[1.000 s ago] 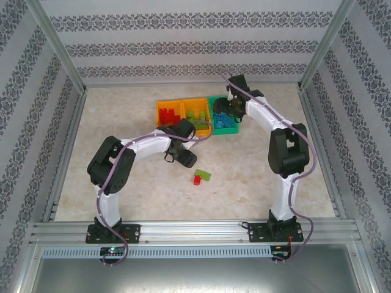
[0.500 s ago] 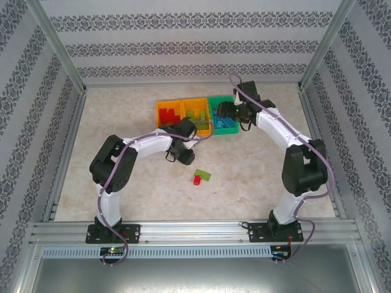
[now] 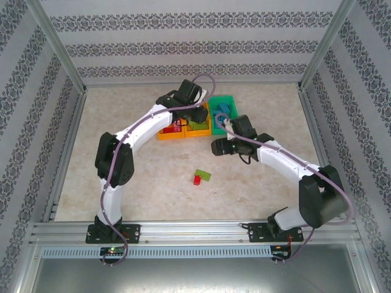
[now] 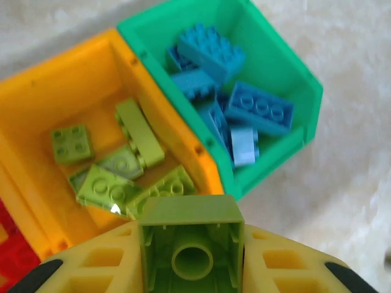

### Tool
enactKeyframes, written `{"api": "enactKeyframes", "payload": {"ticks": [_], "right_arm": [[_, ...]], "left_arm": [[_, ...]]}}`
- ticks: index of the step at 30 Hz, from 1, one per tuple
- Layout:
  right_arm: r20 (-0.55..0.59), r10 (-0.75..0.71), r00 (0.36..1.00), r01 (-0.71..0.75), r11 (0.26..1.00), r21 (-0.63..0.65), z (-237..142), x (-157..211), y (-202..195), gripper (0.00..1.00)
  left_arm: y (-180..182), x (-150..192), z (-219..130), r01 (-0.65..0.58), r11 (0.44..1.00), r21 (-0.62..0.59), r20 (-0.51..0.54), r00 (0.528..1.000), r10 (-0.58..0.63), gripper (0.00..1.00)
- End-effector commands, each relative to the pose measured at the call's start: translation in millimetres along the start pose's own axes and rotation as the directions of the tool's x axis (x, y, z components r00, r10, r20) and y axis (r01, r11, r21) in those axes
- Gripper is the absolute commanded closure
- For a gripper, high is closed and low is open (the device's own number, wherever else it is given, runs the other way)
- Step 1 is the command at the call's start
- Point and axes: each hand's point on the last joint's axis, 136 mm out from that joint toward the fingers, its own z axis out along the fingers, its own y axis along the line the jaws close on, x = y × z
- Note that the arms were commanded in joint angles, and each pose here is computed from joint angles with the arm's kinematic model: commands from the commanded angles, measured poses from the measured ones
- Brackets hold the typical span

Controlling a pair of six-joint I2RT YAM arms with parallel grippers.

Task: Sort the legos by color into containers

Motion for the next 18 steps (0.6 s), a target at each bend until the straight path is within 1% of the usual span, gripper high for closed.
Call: {"api": "enactKeyframes", "payload": {"ticks": [1,4,8,11,13,14,16,17,18], "right_arm": [[0.017,-0.014,1.000,0.015,0.999,-0.031,-1.0,12.4,11.0,0.21],[0.012,0.000,1.000,0.000,0.999,-0.039,1.0,26.5,20.6,0.22],[-0.006,0.003,1.000,-0.003,1.000,-0.031,2.8,42.4,26.6,0.22],[-0.026,-0.007,1.000,0.006,1.000,-0.031,4.9,52.7,28.8,0.21],[-0.049,-0.030,0.998,0.029,0.999,-0.018,7.2,60.3,28.8,0.21],[-0.062,-0.046,0.997,0.046,0.999,-0.009,8.9,64.0,28.9,0.21],[-0.081,-0.068,0.994,0.069,0.998,0.011,11.7,69.6,27.7,0.21],[-0.086,-0.078,0.993,0.080,0.997,0.014,12.9,71.4,28.0,0.21],[-0.091,-0.095,0.991,0.097,0.995,0.015,13.8,73.4,29.0,0.21]], "left_arm": [[25.0,15.4,31.3,0.165,0.986,-0.022,-0.096,0.981,-0.166,0.73],[32.3,8.0,47.4,0.214,0.977,-0.012,-0.101,0.971,-0.215,0.73],[40.8,3.2,63.5,0.230,0.973,-0.026,-0.099,0.968,-0.231,0.71],[44.6,2.2,71.1,0.246,0.969,-0.028,-0.095,0.964,-0.248,0.66],[45.4,2.9,72.2,0.254,0.967,-0.028,-0.098,0.962,-0.256,0.55],[44.7,3.3,71.0,0.260,0.965,-0.028,-0.101,0.960,-0.261,0.48],[42.9,2.1,64.7,0.283,0.959,-0.026,-0.104,0.953,-0.284,0.37],[40.1,1.2,59.9,0.295,0.955,-0.018,-0.105,0.950,-0.295,0.28],[37.9,-2.2,53.0,0.309,0.951,-0.008,-0.096,0.946,-0.308,0.16]]}}
